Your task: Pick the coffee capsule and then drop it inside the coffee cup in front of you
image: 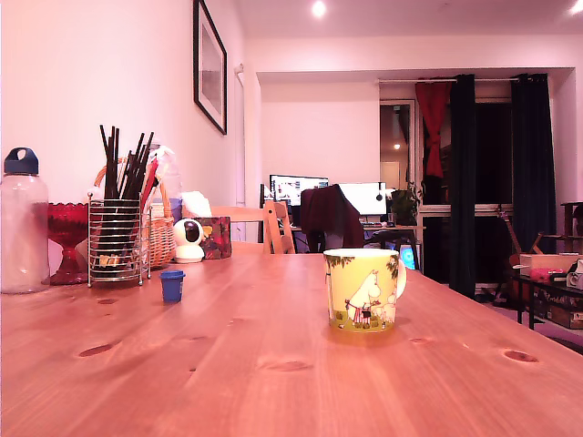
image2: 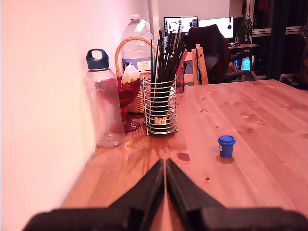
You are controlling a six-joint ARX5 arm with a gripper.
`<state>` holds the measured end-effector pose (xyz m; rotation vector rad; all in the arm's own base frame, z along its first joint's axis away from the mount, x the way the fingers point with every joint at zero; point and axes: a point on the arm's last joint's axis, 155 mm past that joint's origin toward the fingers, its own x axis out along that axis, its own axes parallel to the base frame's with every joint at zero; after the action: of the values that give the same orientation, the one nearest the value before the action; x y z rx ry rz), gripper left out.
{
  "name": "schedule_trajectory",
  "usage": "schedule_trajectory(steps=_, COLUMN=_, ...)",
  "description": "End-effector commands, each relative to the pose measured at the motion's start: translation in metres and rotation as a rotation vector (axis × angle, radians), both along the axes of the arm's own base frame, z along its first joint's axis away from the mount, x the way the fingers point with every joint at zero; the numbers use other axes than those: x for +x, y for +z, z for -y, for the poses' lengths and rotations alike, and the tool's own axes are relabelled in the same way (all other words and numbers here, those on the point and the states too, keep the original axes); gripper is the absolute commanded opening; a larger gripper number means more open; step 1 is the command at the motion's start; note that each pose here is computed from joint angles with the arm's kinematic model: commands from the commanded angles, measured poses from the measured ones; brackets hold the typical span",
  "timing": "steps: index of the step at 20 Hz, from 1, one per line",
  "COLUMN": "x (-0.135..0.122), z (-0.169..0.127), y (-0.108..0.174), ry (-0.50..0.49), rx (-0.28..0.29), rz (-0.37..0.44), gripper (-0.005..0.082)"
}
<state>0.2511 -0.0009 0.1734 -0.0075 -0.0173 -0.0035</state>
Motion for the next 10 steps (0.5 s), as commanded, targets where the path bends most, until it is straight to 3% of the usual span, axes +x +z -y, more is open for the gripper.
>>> schedule_trajectory(steps=1, x=-0.005, z=0.021, y=-0.046, ry=-0.121, rx=0.049, rz=-0.173, gripper=-0.0016)
schedule_trajectory(steps=7, x=-0.005, z=0.023, y=-0.045, ry=-0.132, rx=0.046, rz=-0.169, gripper=-0.0016)
schedule_trajectory(steps=10, x=-0.003, z=0.027, y=-0.028, ry=-0.154, rx=-0.018, rz=-0.104, gripper=-0.0016)
